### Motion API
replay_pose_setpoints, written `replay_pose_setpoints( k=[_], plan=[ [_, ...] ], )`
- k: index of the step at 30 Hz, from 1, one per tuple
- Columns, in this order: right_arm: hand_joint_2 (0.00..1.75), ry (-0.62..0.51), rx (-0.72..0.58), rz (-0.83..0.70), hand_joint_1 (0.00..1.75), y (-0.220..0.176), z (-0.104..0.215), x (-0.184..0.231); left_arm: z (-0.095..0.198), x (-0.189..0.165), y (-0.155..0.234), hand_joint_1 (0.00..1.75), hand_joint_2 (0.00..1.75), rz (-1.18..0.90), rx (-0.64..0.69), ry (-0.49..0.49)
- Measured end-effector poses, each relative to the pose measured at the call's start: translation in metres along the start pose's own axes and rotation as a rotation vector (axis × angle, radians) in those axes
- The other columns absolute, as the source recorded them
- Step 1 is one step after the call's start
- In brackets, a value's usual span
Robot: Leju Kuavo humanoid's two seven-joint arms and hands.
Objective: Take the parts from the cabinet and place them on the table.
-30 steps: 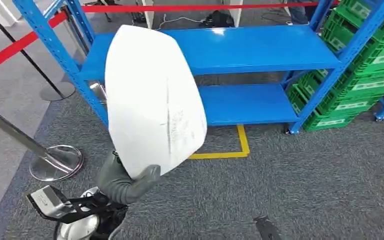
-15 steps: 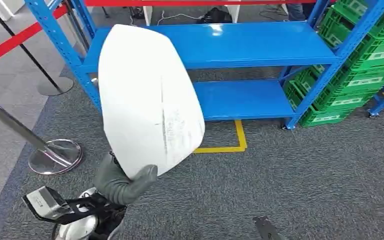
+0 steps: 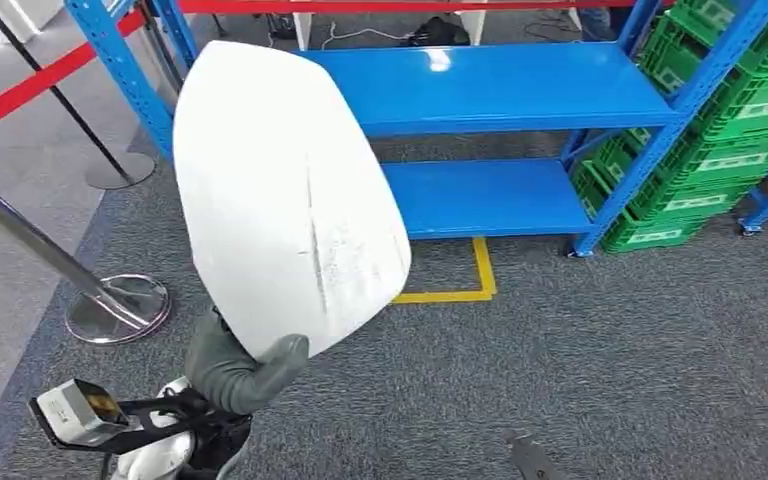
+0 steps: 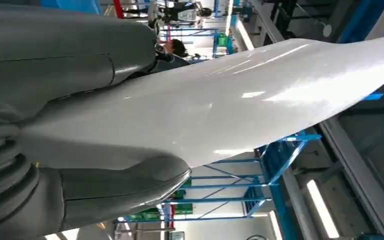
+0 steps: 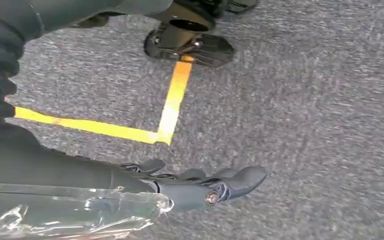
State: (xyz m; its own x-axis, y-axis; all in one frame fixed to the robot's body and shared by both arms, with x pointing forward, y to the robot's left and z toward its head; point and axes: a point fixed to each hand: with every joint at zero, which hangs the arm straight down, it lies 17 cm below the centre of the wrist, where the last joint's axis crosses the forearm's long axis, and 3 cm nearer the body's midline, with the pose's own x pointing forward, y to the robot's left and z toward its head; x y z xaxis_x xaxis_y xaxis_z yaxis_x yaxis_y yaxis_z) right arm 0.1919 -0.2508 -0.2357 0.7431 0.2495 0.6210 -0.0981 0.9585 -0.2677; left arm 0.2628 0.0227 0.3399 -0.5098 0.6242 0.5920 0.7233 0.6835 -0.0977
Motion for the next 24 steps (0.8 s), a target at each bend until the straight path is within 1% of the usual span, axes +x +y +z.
replay_pose_setpoints(
  k=[7,13,17,24],
  plan=[
    [1.75,0.078,0.013,-0.033,0.0,0.002,0.003,-0.018,0.0,0.002,-0.003,1.75,1.75,0.016,-0.018,-0.006],
    [1.75,0.084,0.016,-0.05,0.0,0.001,0.002,-0.016,0.0,0.003,-0.005,1.75,1.75,0.022,-0.025,-0.007],
    [1.75,0.111,0.021,-0.058,0.0,0.002,0.007,-0.028,0.0,0.006,-0.006,1.75,1.75,0.046,-0.028,-0.024],
    [1.75,0.112,0.024,-0.056,0.0,0.003,0.006,-0.027,0.0,0.007,-0.007,1.75,1.75,0.051,-0.03,-0.028]
  ],
)
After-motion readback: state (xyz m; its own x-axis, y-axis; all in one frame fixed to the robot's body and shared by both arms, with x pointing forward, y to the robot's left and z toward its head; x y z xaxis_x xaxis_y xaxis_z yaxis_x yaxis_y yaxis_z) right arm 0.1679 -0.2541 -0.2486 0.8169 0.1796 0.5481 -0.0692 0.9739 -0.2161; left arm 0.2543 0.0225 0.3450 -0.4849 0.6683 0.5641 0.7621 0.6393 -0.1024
